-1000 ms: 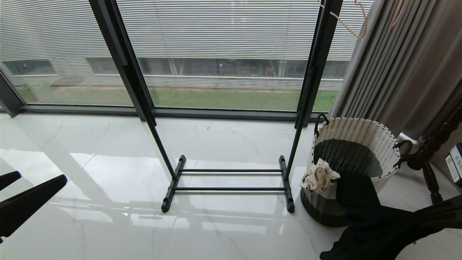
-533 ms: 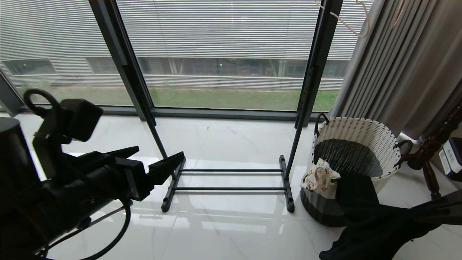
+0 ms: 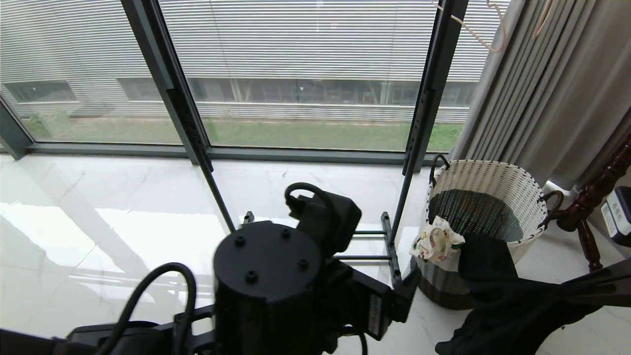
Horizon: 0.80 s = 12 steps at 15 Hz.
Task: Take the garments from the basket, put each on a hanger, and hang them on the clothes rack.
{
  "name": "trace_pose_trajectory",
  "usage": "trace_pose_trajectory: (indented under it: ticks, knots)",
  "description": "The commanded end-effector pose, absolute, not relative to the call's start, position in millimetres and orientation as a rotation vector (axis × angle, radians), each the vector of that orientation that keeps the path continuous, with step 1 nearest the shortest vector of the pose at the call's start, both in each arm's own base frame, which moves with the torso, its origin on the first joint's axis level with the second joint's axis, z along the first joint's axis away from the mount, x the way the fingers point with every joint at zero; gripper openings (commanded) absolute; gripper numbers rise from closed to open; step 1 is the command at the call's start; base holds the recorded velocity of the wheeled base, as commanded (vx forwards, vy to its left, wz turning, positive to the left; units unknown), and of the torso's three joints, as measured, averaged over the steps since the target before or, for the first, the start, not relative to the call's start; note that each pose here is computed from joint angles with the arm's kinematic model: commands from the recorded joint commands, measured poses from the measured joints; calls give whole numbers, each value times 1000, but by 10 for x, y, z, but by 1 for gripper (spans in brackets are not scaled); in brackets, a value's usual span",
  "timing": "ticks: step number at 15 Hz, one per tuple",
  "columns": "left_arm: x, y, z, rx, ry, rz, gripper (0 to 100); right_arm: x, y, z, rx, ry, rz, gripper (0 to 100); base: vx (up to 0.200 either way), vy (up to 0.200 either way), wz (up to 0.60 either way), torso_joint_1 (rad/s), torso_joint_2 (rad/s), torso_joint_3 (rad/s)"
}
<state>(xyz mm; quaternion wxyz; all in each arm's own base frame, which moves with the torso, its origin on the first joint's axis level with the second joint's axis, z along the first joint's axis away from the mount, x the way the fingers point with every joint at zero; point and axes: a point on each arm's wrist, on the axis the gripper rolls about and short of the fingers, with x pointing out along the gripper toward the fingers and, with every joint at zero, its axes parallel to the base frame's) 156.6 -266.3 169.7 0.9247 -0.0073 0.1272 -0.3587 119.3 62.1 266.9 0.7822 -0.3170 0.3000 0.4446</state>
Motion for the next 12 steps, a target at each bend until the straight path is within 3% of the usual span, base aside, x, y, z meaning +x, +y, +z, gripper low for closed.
trace_pose_trajectory:
  ticks: [1,6,9,12]
  knots:
    - [1519,-3316,1453,-43,302,-818,100,1150,601,2687,-682,632,957,0,0,0,0,0,0,0]
    - [1300,-3908,1100,6,326,-903,100,1121,594,2704,-647,637,943,0,0,0,0,0,0,0]
    - [1468,-4195,879,24,308,-861,100,1094,584,2719,-639,628,940,0,0,0,0,0,0,0]
    - [1753,-4284,697,70,319,-803,100,1073,576,2727,-640,621,940,0,0,0,0,0,0,0]
